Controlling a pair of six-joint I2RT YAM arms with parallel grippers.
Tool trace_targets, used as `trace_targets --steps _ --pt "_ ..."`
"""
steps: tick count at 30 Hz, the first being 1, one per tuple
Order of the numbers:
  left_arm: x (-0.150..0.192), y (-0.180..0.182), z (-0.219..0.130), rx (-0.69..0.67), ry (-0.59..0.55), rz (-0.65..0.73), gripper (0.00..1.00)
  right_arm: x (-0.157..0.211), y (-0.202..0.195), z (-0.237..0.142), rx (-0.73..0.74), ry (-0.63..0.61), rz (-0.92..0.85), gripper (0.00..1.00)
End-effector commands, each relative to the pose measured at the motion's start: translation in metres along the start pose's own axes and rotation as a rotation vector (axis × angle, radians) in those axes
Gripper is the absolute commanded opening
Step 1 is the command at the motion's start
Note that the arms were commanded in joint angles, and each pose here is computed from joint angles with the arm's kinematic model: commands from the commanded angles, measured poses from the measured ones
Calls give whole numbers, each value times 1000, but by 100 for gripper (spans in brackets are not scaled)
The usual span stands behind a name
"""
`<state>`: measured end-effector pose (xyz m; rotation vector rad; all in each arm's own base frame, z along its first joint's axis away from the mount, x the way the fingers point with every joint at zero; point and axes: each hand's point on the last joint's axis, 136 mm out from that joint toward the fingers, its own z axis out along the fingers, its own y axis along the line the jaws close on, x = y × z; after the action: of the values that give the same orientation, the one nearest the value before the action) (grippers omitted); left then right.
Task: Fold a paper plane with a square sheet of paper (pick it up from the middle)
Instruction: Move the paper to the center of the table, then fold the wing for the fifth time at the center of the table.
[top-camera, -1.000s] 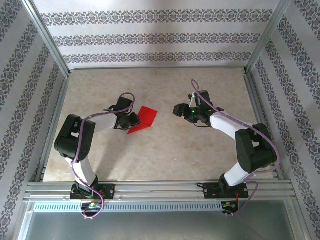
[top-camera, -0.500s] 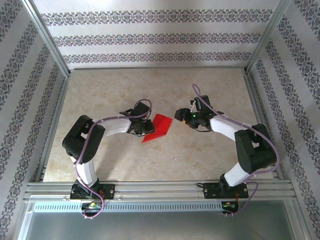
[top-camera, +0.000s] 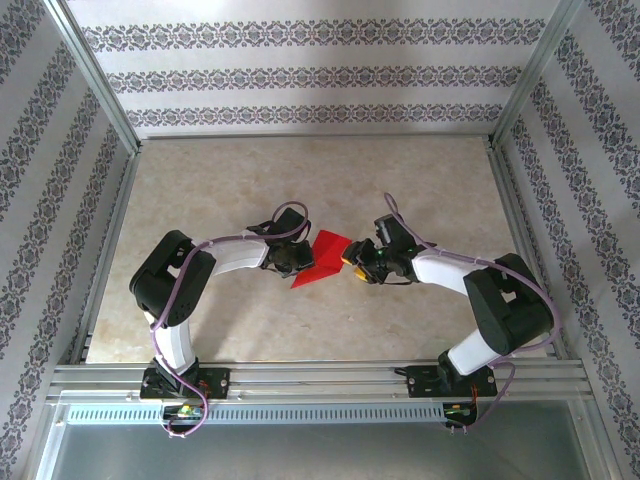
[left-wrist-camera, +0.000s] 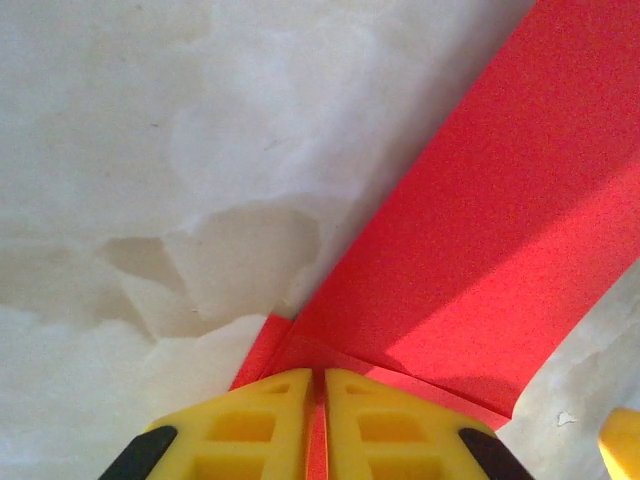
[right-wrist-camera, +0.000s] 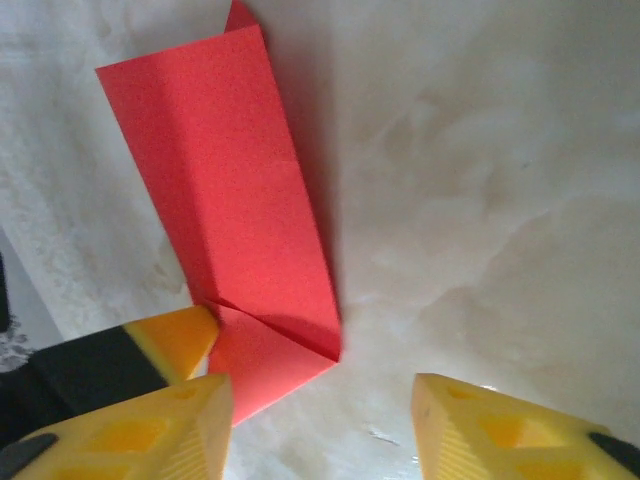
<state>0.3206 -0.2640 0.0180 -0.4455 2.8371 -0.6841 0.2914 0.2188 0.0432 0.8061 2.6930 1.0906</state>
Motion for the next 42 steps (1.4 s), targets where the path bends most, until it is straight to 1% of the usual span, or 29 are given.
trace_targets --steps 1,3,6,11,20,31,35,42 --pt "9 31 7 -100 15 -59 12 3 7 11 -25 16 78 42" --pt "9 32 8 -99 12 -70 11 5 7 17 -30 30 100 38" --pt "9 32 9 -94 18 -88 10 10 9 24 -35 57 113 35" --pt "9 31 10 -88 21 -100 10 17 13 29 -34 73 113 35" --pt "10 30 11 -79 30 -98 9 22 8 35 -8 78 128 35" --pt "12 30 12 -75 39 -101 10 19 3 45 44 66 117 33" --pt "13 32 13 -81 43 -101 10 16 14 41 16 51 87 33" --pt "13 36 14 -92 45 -100 9 11 37 21 -64 -7 22 33"
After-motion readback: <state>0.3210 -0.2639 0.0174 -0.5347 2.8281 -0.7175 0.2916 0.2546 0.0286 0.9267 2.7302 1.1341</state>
